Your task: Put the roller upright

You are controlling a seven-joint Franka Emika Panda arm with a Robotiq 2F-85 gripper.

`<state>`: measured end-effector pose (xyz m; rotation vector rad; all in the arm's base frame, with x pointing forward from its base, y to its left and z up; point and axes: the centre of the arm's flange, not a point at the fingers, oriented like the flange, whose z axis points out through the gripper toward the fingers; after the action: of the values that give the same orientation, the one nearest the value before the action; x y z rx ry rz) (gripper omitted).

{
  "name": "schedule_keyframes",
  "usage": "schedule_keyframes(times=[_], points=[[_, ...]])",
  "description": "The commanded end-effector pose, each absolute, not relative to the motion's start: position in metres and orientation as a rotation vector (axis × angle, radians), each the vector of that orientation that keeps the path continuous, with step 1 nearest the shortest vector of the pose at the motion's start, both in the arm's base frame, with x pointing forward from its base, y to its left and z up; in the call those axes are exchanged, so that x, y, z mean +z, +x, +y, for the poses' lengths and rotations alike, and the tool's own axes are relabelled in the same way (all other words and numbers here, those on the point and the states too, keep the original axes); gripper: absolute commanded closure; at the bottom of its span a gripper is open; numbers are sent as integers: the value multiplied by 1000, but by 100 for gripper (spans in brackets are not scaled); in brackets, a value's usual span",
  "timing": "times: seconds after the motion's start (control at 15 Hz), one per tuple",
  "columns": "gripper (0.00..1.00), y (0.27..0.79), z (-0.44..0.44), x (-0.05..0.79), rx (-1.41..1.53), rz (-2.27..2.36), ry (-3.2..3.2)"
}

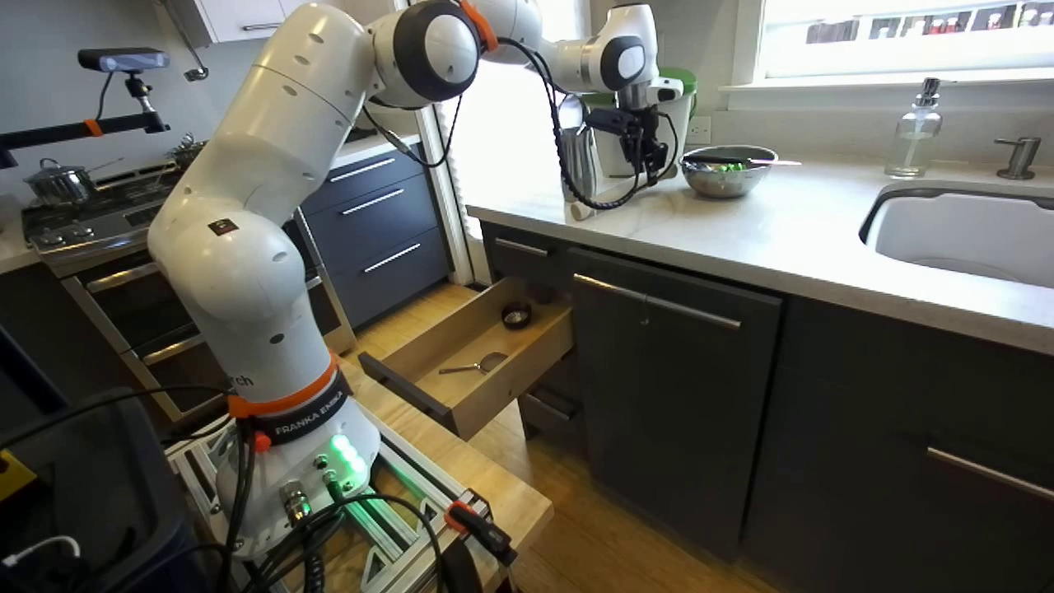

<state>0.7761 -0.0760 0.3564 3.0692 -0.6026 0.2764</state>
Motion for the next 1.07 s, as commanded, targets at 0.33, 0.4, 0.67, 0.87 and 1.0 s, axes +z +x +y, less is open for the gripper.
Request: schedule_keyframes(times=[0.33,0.4,0.67,0.87,1.0], points=[[82,707,-82,506,772,-406,3024],[82,702,-82,514,879,-388,2979],[82,676,-76,525,1290,-353,2808],[82,659,-76,536,1505,-341,2687],[82,644,-83,529,1596,-360,2618]])
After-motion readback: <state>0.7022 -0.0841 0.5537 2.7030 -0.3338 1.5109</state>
